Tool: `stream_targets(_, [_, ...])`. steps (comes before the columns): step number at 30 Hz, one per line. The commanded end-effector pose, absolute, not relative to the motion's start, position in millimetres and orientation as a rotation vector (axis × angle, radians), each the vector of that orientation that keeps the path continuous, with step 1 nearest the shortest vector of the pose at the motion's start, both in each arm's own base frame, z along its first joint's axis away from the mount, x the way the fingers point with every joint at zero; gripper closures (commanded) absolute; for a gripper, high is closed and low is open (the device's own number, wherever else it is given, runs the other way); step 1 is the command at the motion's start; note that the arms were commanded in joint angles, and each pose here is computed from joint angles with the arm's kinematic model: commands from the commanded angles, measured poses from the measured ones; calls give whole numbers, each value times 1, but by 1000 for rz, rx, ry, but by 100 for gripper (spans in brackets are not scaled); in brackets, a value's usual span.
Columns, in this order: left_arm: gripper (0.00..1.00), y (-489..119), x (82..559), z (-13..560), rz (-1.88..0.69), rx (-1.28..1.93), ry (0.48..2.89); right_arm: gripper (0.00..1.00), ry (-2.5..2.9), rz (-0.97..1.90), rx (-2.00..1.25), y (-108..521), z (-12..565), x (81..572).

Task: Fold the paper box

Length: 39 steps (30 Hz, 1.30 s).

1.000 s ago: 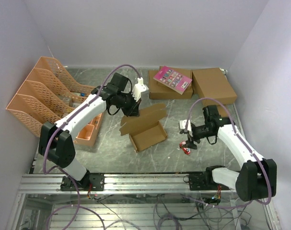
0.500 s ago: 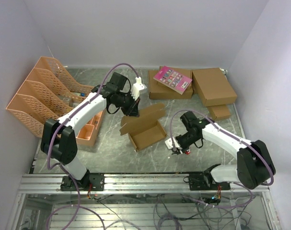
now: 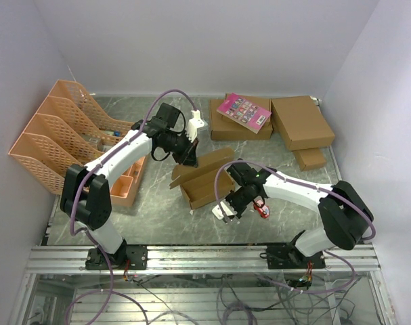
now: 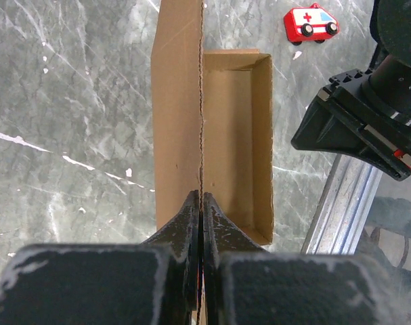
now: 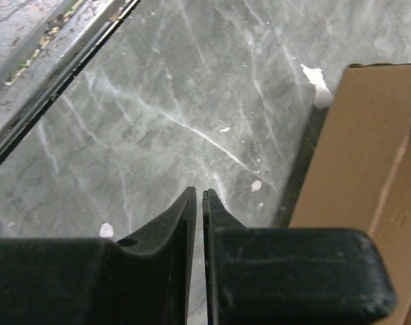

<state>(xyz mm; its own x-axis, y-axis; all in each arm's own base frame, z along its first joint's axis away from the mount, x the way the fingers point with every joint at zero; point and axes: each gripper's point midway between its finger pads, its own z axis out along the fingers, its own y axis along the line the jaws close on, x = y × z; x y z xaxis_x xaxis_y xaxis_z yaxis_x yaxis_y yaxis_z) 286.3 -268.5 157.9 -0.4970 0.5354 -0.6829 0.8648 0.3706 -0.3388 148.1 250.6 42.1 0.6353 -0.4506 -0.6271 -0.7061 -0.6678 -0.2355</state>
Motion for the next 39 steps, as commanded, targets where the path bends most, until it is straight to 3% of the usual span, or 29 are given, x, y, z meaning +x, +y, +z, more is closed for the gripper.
stream_targets(1, [93, -274, 288, 168, -999, 1203, 2129, 91, 880, 687, -2332, 267, 55, 160])
stream_targets(12, [93, -278, 282, 176, -1053, 1200, 2114, 87, 884, 785, -2334, 255, 58, 141])
stream_targets(18, [93, -277, 280, 176, -1063, 1195, 2114, 79, 935, 801, -2103, 230, 92, 164])
stream_targets(23, [93, -279, 280, 176, -1081, 1186, 2128, 74, 920, 801, -2107, 222, 86, 155])
stream_targets(30, [93, -278, 277, 178, -1084, 1183, 2123, 79, 950, 830, -2162, 216, 70, 153])
stream_targets(36, [93, -278, 277, 175, -1089, 1187, 2131, 81, 1098, 696, -2194, 202, 66, 173])
stream_targets(39, [93, -278, 276, 176, -1085, 1184, 2131, 73, 1246, 617, -2061, 190, 82, 192])
